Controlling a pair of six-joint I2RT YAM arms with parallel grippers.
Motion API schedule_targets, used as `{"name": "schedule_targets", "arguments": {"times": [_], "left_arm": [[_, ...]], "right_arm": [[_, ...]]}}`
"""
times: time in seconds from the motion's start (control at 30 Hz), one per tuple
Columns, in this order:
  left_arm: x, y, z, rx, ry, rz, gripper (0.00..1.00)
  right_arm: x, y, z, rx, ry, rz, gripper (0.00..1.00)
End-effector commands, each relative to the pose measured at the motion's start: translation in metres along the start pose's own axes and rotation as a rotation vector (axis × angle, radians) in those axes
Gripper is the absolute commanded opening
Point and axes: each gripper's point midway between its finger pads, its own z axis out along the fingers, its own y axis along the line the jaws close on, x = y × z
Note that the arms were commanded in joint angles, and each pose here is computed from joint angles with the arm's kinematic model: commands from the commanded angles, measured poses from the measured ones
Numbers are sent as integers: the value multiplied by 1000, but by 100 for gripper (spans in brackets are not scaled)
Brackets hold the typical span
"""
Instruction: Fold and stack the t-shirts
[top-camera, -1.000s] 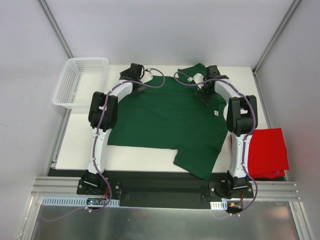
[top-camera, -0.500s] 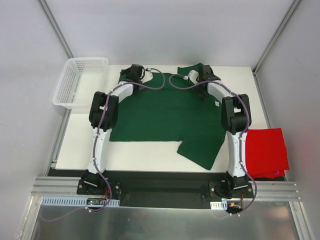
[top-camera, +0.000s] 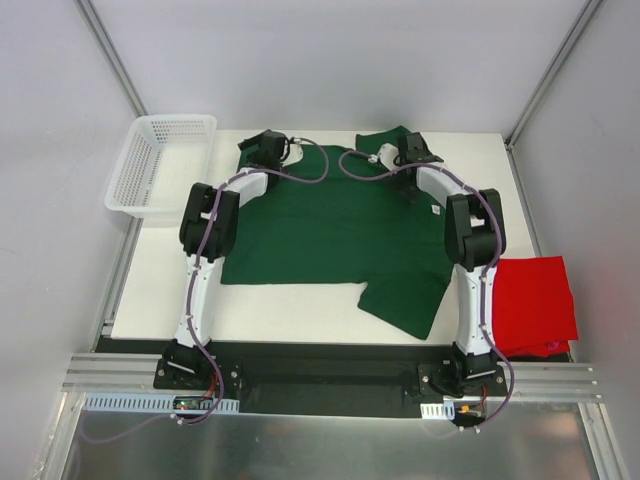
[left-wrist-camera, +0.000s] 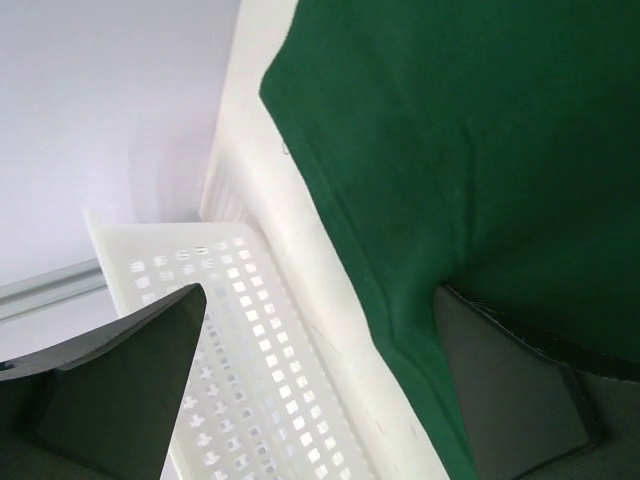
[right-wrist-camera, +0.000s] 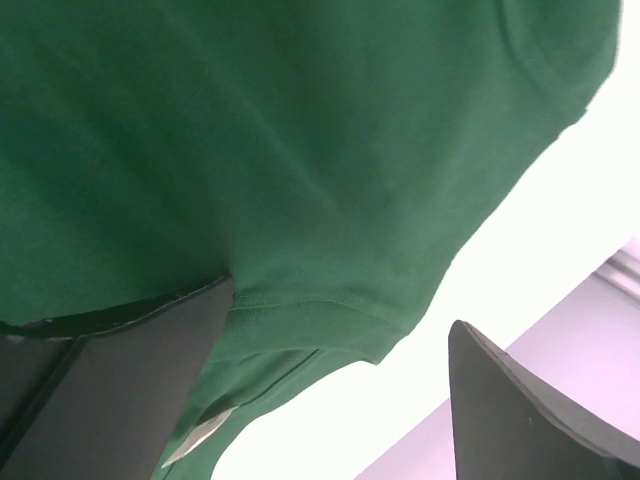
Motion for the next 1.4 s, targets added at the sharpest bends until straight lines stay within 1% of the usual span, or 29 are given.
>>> {"name": "schedule_targets", "arguments": {"times": [0.0, 0.07, 0.13, 0.3, 0.33, 0.4, 0.43, 0.47, 0.5, 0.53, 0.57, 0.63, 0.67, 0.73, 0.77, 0.8, 0.83, 0.87, 0.9, 0.97, 1.0, 1.03, 1.1, 1.13, 1.2, 1.23, 1.27, 1.3, 1.37], "left_arm": [[-1, 26, 10, -164, 27, 44, 99], [-5, 32, 13, -231, 10, 51, 99], [-5, 34, 13, -249, 19, 67, 99], [-9, 69, -6, -394, 3, -14, 99], [-9, 83, -17, -443, 2, -39, 99], [-4, 90, -29, -482, 4, -54, 99], [-7, 108, -49, -510, -17, -84, 99], [1, 95, -53, -481, -12, -91, 99], [-1, 113, -75, -504, -35, -122, 99], [-2, 112, -86, -500, -44, -130, 99], [3, 101, -91, -476, -39, -130, 99], [4, 108, -118, -453, -50, -145, 99], [3, 92, -124, -409, -60, -161, 99], [5, 79, -145, -299, -65, -145, 99], [3, 63, -153, -235, -68, -183, 99], [-1, 65, -166, -190, -107, -211, 99], [5, 54, -172, -137, -86, -204, 99], [6, 48, -178, -105, -88, -238, 99], [2, 50, -190, -73, -124, -260, 99], [14, 36, -200, -9, -100, -287, 100], [16, 37, -210, 10, -112, -298, 99], [19, 23, -213, 63, -122, -290, 99], [25, 18, -229, 87, -135, -309, 99], [32, 6, -231, 118, -129, -296, 99], [39, 5, -245, 124, -136, -326, 99], [48, -6, -248, 148, -121, -321, 99], [50, -12, -252, 170, -131, -332, 99], [53, -7, -261, 161, -151, -350, 99], [61, -22, -269, 209, -157, -349, 99]], "right_arm": [[20, 44, -20, -196, 51, 18, 96], [21, 49, -29, -231, 51, 28, 96], [18, 52, -38, -243, 37, 39, 96], [17, 45, -66, -241, -9, 83, 96], [17, 44, -72, -249, -19, 87, 96], [17, 42, -82, -250, -34, 96, 96], [16, 39, -93, -247, -54, 102, 96], [16, 37, -98, -242, -64, 102, 96], [15, 34, -103, -237, -74, 105, 96], [15, 30, -112, -227, -85, 109, 96], [15, 30, -116, -228, -91, 109, 96], [13, 24, -122, -215, -110, 110, 96], [11, 22, -122, -210, -116, 107, 96], [10, 23, -117, -211, -110, 103, 96], [6, 23, -111, -216, -104, 102, 96], [6, 24, -108, -223, -96, 103, 96], [6, 26, -104, -230, -88, 97, 96], [6, 30, -97, -242, -81, 95, 96], [6, 33, -93, -252, -79, 87, 96], [5, 36, -83, -249, -78, 79, 96], [5, 39, -72, -247, -68, 68, 96], [5, 39, -67, -242, -62, 62, 96], [6, 39, -52, -219, -45, 40, 96], [6, 39, -47, -208, -41, 33, 96], [4, 31, -40, -163, -46, 28, 96], [3, 29, -35, -155, -44, 22, 96], [3, 28, -32, -150, -42, 21, 96], [2, 25, -29, -142, -44, 21, 96], [1, 22, -22, -132, -42, 9, 96]]}}
